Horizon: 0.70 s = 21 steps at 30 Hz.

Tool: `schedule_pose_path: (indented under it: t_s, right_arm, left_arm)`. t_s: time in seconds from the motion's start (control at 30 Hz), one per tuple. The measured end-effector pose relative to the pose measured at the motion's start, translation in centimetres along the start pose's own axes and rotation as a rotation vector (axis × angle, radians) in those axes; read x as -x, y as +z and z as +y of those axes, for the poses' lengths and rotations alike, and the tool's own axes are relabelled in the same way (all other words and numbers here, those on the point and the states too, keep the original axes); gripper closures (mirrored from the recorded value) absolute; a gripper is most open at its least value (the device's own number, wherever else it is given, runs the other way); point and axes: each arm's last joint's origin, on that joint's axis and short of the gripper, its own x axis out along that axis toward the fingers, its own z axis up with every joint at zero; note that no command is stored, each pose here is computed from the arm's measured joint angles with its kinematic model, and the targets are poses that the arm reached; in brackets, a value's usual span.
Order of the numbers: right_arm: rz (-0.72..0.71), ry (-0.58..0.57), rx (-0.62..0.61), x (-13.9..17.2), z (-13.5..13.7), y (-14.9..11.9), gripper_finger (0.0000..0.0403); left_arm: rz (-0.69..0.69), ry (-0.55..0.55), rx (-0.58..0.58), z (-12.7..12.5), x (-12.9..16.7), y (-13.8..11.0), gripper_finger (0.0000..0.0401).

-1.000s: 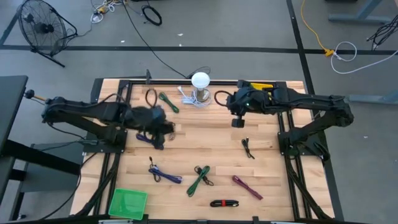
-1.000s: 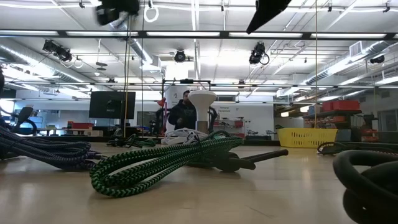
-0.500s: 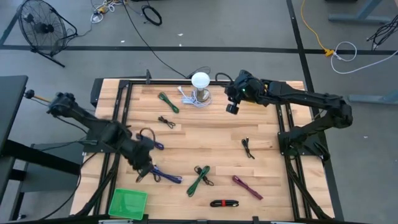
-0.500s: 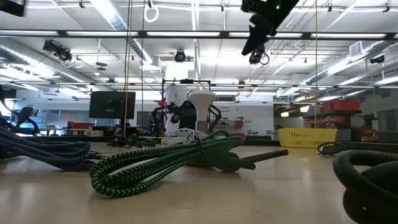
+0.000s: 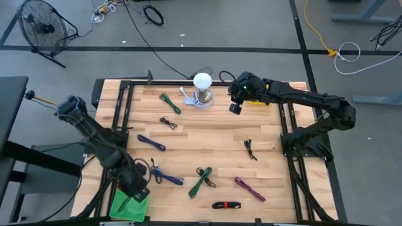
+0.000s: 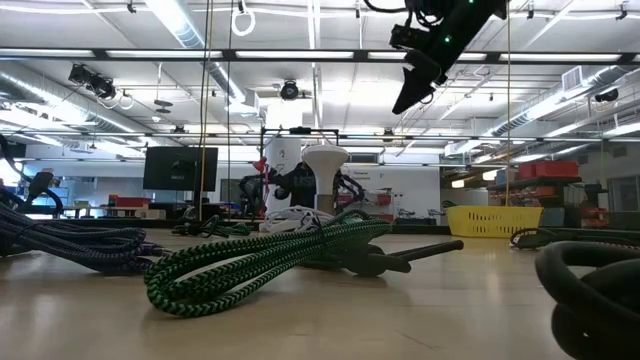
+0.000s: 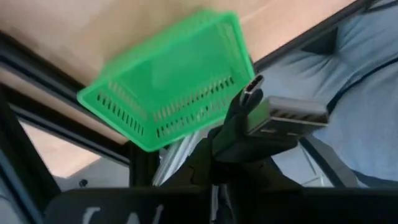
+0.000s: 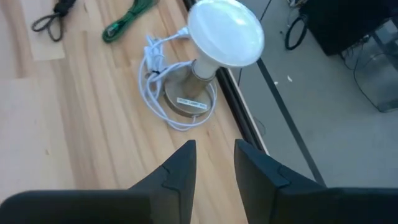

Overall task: Pick & Place USB Port
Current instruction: Put the black USB cable into the green bin

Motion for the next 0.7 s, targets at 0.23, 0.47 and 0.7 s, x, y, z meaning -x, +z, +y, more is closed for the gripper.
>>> schedule_pose_path:
  t_s: [0.23,0.47,0.7]
  right_arm:
    - [-0.003,-0.016,-0.021,-0.8,-0.3,-0.7,0.0291]
    - [-0.004,-0.02,-0.064,-1.1,-0.7,-0.9,0.0291]
    - [-0.06,0.055,-0.088,-1.1,-0.9,-0.5,0.0291]
  left_arm:
    - [0.038,0.11,0.041,-0.6,-3.3,-0.3,0.0378]
    - [0.147,0.234,0.011,-0.9,-6.4,0.2,0.0378]
    - [0.153,0.303,-0.09,-0.9,-8.7,0.9,0.0378]
